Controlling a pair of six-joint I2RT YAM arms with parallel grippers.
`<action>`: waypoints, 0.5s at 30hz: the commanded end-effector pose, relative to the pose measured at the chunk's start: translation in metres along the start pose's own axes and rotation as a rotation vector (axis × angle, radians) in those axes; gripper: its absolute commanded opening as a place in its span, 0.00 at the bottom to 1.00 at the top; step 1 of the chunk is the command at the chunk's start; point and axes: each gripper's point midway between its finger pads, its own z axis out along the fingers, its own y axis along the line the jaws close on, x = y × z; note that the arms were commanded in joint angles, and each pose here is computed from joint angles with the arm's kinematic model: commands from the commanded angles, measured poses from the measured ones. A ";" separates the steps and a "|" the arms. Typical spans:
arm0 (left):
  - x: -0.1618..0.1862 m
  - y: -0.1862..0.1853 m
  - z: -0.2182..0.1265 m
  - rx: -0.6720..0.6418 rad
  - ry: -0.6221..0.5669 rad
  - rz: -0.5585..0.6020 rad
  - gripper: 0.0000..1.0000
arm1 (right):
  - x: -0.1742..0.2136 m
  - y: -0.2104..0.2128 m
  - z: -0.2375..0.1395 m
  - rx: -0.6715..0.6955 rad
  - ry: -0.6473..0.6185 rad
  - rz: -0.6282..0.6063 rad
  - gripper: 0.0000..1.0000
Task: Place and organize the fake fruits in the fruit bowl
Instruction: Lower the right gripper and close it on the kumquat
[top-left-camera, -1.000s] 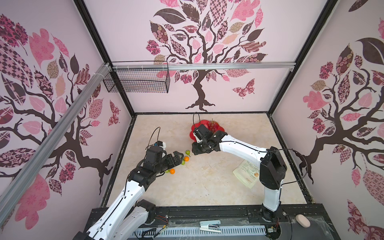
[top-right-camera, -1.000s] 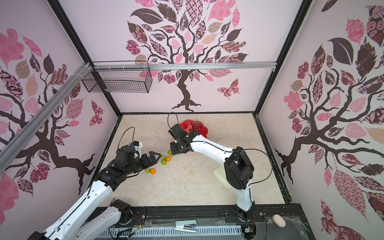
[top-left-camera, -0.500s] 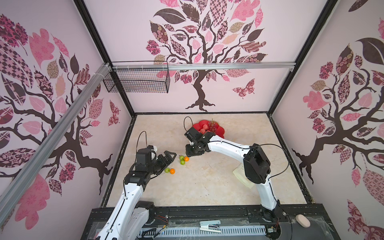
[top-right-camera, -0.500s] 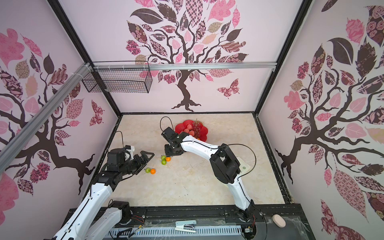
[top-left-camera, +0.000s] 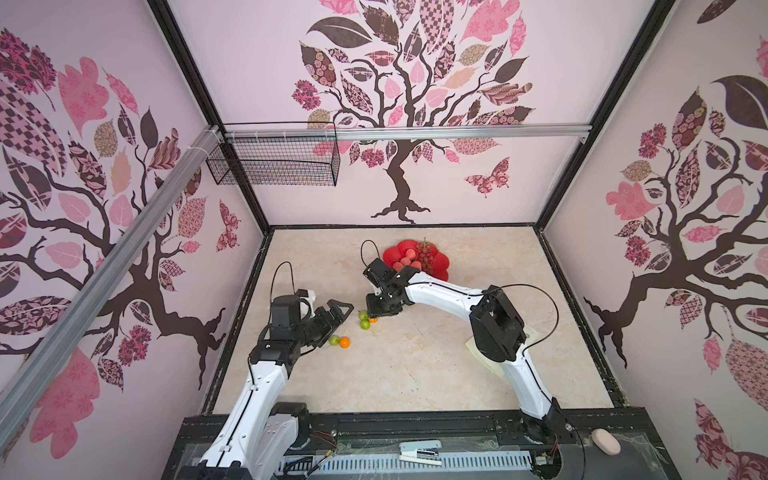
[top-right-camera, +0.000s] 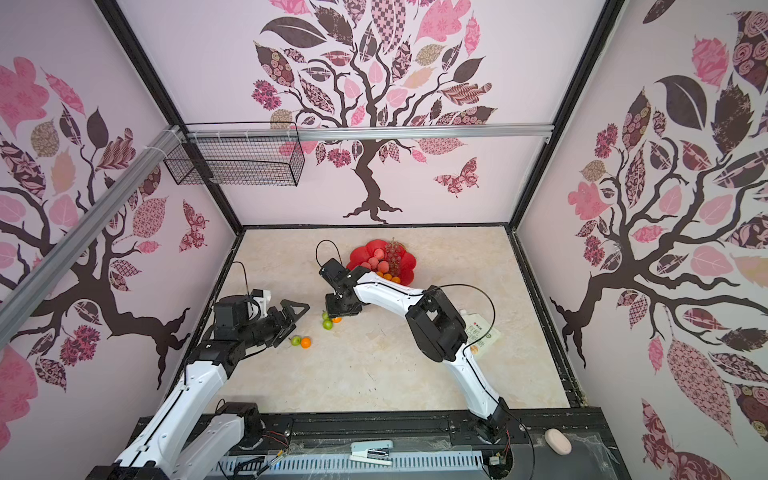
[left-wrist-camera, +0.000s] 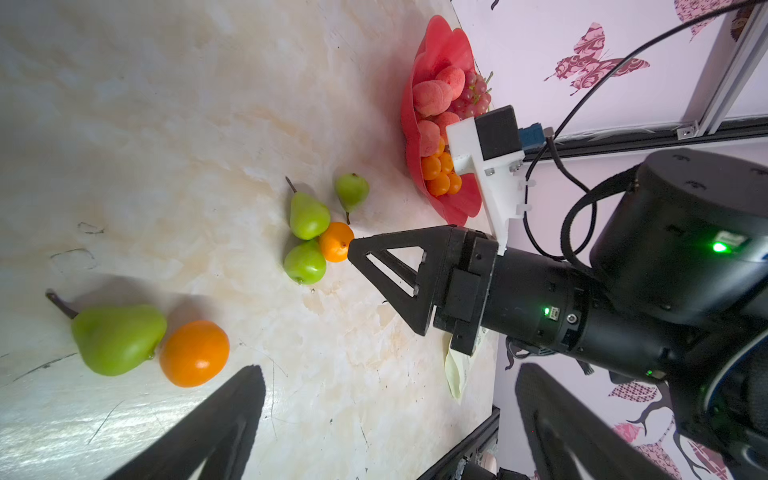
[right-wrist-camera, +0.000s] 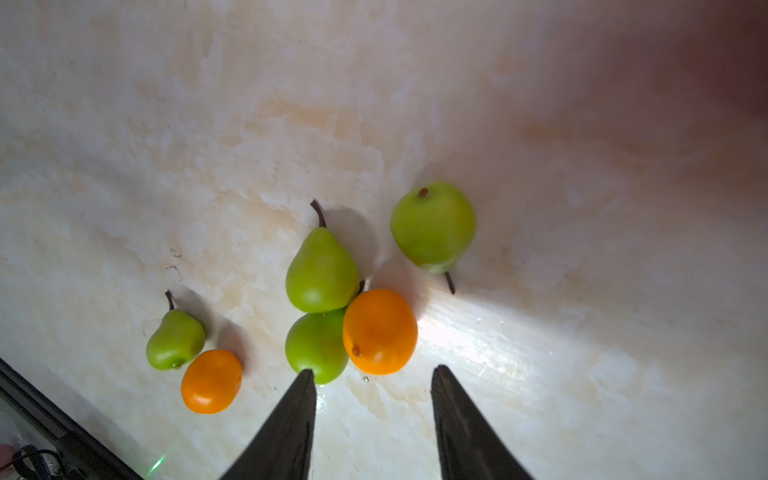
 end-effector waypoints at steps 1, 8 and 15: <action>0.000 0.000 0.001 0.012 0.006 0.020 0.98 | 0.007 -0.002 0.015 0.022 0.048 0.002 0.48; 0.000 0.001 0.001 0.007 0.005 0.035 0.98 | 0.007 -0.006 0.023 0.044 0.063 0.000 0.48; 0.002 0.005 0.002 0.000 0.010 0.028 0.98 | 0.008 -0.010 0.030 0.064 0.079 -0.001 0.47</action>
